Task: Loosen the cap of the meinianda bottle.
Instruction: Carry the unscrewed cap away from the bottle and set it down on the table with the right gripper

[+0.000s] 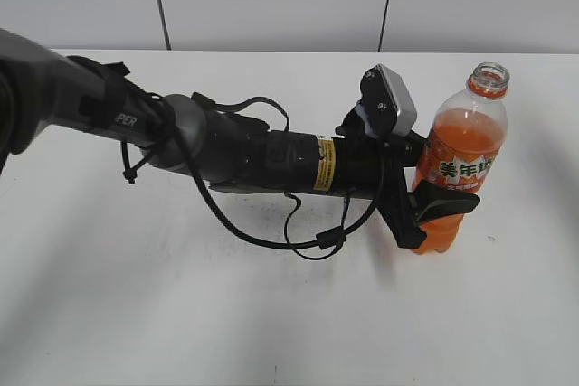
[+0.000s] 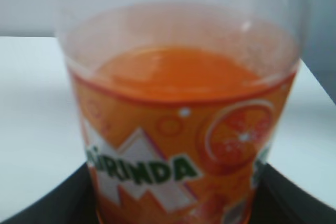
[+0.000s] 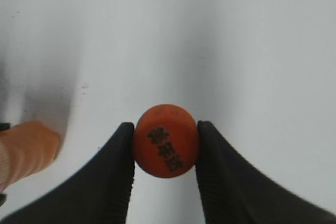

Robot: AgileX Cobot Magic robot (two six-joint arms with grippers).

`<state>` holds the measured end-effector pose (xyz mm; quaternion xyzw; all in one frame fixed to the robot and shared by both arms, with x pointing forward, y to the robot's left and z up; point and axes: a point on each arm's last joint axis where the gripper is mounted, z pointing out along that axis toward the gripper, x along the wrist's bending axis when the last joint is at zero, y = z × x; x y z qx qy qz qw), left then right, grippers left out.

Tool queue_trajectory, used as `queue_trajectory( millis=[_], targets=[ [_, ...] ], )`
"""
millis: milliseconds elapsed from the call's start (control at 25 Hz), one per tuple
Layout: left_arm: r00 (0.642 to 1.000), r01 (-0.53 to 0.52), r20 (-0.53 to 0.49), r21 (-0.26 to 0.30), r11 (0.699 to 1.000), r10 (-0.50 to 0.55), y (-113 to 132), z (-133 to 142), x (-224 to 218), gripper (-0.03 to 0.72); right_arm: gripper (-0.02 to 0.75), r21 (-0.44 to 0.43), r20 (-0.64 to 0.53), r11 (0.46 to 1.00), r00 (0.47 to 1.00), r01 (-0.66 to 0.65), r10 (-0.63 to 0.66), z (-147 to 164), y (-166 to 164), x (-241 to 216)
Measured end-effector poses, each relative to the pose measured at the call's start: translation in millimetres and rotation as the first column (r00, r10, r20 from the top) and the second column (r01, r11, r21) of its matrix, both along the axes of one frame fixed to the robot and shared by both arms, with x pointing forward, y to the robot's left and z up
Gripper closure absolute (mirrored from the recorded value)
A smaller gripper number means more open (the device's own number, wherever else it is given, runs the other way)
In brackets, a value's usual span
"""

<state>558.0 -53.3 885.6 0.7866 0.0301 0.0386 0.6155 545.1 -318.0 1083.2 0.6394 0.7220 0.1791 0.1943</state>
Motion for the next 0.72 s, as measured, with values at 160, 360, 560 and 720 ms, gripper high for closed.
queue_trajectory(
  millis=[160,360,560,720],
  targets=[
    [1.0,0.0,-0.001,-0.001,1.0,0.0,0.0,0.1,0.0,0.262,0.465,-0.007,-0.023,1.0,1.0,0.008,-0.009,-49.3,-14.8,37.6],
    [1.0,-0.001,-0.001,-0.002,1.0,0.001,0.0,0.1,0.1,0.262,0.465,0.016,-0.103,1.0,0.994,-0.026,0.027,-122.4,-16.7,69.3],
    [1.0,-0.001,-0.001,-0.002,1.0,0.001,0.0,0.1,0.1,0.262,0.465,0.024,-0.134,0.999,0.991,-0.026,0.029,-160.5,-17.6,80.2],
    [1.0,-0.001,-0.001,-0.002,1.0,0.001,0.0,0.1,0.1,0.262,0.465,0.042,-0.155,0.999,0.987,-0.024,0.031,-176.0,-16.7,82.6]
  ],
)
